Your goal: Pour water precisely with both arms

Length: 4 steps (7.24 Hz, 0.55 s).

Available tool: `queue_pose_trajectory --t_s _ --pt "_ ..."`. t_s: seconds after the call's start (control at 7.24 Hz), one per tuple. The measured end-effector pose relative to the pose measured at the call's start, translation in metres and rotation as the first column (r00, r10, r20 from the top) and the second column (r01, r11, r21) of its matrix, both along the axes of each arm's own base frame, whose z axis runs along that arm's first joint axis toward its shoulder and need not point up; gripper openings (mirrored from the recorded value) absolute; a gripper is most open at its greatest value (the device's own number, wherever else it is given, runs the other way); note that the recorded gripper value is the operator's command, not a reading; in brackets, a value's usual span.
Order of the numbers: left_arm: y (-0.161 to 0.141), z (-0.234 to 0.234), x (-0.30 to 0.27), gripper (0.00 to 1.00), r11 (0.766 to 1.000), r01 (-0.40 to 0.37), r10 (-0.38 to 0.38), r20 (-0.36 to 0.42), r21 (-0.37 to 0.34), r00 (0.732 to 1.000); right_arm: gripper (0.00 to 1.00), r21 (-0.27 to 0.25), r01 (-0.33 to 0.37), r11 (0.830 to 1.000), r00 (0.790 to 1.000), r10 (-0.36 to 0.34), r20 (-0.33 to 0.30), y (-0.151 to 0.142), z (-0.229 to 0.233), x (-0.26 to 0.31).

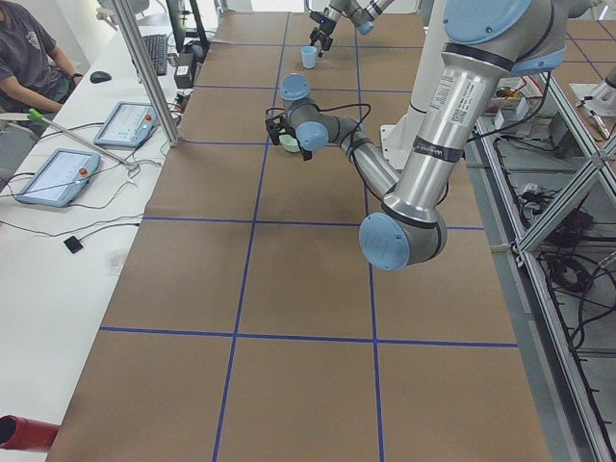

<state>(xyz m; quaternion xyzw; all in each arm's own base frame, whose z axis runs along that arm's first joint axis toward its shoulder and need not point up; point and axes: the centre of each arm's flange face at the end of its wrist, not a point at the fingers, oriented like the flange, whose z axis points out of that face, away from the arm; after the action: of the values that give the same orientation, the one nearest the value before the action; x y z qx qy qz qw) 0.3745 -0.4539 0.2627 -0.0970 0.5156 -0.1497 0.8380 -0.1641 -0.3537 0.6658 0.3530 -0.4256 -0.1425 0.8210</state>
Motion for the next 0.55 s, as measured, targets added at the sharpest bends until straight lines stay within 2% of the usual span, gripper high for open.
queue_pose_trajectory --t_s 0.55 --pt "-0.0014 0.0 -0.0017 1.0 1.0 0.004 -0.004 0.0 -0.001 1.0 0.93 0.0 -0.009 1.0 1.0 0.009 0.019 -0.0145 -0.0032 -0.0129"
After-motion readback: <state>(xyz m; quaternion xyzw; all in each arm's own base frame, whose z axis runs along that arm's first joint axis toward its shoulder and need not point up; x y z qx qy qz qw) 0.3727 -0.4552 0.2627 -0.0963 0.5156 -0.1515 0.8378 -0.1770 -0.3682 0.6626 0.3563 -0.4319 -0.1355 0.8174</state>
